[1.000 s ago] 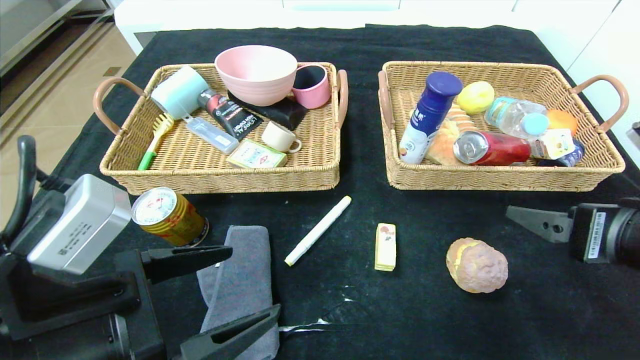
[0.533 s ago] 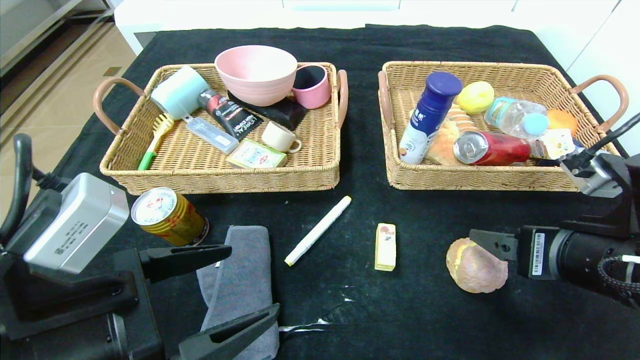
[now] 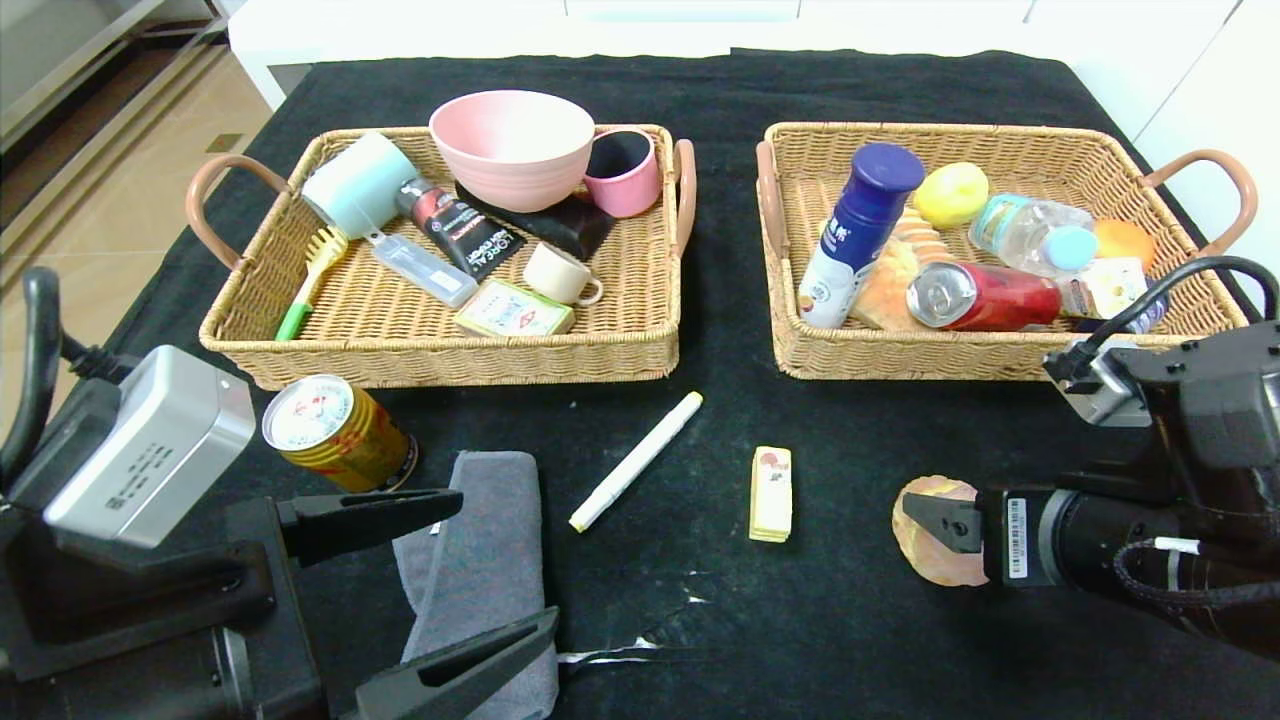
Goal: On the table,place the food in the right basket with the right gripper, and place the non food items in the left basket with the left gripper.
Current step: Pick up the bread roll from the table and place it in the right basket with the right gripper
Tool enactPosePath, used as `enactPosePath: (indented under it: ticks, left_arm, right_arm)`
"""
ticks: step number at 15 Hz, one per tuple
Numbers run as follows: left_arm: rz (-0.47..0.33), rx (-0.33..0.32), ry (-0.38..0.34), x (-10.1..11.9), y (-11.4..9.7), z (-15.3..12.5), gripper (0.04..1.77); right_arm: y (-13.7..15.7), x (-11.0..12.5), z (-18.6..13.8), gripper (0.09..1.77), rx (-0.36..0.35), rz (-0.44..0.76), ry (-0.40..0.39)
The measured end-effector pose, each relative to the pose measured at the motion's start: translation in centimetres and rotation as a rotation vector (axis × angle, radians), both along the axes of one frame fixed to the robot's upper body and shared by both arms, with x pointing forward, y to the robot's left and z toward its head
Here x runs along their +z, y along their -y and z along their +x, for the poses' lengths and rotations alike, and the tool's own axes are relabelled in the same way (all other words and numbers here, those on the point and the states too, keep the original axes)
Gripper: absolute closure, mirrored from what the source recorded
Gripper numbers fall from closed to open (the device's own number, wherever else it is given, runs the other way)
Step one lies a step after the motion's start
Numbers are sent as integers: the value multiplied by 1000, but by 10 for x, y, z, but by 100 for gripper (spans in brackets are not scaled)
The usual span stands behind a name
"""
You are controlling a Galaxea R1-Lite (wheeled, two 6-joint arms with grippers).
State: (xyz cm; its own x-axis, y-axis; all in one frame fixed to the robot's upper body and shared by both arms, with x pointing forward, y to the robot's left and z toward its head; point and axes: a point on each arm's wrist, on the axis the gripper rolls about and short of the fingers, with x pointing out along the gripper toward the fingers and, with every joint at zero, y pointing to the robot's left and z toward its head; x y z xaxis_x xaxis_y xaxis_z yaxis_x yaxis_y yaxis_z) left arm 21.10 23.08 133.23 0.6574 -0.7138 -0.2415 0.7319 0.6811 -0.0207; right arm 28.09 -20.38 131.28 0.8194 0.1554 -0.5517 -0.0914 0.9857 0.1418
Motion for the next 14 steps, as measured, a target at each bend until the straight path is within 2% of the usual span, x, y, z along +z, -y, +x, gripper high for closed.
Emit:
enactPosePath:
  ticks: [10,11,12,14]
  left_arm:
    - [-3,-1,10,2,-1,-1,9]
    - [-4,-1,11,2,-1,-2,9]
    - [-5,-1,12,2,-1,-2,9]
    - [-6,-1,13,2,-2,-2,9]
  right_arm:
    - [-11,-16,6,16,23,-41,-47]
    - [-12,-17,6,21,23,-43,-49]
    - [-12,-17,6,41,22,-45,-52]
    - [-12,-18,7,68,21,-46,-54]
